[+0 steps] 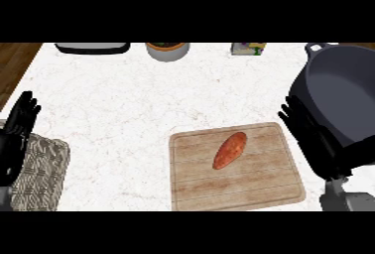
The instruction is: Pick the sweet potato from the cutting board and place it in the pot
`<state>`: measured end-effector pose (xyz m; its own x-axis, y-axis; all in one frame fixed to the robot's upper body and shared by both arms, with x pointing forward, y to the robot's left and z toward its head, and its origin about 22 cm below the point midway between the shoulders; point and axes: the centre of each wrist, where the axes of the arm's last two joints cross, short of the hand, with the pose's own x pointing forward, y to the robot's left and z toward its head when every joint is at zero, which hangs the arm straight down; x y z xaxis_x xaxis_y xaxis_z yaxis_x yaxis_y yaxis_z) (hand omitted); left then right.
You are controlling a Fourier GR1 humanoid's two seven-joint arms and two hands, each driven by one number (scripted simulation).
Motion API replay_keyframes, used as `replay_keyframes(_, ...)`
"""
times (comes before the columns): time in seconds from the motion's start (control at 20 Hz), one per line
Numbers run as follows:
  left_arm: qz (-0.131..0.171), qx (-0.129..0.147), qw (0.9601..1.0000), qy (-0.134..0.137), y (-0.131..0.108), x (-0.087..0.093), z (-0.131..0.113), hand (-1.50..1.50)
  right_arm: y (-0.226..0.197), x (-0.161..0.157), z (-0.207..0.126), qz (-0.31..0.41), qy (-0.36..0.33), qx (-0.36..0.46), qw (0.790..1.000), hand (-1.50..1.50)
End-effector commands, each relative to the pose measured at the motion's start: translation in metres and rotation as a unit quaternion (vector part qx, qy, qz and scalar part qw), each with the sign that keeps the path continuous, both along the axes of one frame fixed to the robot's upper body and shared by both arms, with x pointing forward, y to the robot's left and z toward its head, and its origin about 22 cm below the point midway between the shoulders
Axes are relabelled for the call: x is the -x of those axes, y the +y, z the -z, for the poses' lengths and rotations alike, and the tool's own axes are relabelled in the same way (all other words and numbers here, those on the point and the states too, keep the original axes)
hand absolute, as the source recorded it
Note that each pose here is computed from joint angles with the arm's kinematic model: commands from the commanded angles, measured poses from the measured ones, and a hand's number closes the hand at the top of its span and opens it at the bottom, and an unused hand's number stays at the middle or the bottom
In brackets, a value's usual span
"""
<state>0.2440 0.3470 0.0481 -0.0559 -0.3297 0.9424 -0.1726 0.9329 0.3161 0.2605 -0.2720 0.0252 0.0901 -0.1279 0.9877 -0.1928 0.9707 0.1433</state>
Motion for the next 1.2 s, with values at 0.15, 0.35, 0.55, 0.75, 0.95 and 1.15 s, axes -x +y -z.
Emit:
replay_keyframes(0.15,-0.014,0.065,0.9975,-0.024,-0.017,-0.01,-0.016,0.0,-0.036,-0.011,-0.014,0.17,-0.103,0.091,0.976,1.5)
replay_keyframes(0.35,0.007,0.117,0.9931,-0.002,-0.017,0.011,-0.009,0.0,-0.092,0.009,-0.02,0.201,-0.091,0.367,0.904,1.5)
replay_keyframes(0.55,-0.003,0.137,0.9905,0.002,-0.033,0.006,-0.035,0.0,-0.038,0.019,0.029,0.289,-0.169,0.272,0.902,-1.5)
replay_keyframes(0.75,-0.01,0.13,0.9914,0.001,-0.056,-0.009,-0.029,0.0,-0.012,0.028,0.035,0.262,-0.234,0.262,0.899,-1.5)
replay_keyframes(0.95,-0.018,0.129,0.9914,0.006,-0.05,-0.025,-0.051,0.0,-0.02,0.037,0.001,0.209,-0.2,0.298,0.91,-1.5)
replay_keyframes(1.15,-0.008,0.117,0.9931,0.008,-0.068,-0.024,-0.045,0.0,-0.008,0.042,-0.022,0.124,-0.12,0.357,0.918,-1.5)
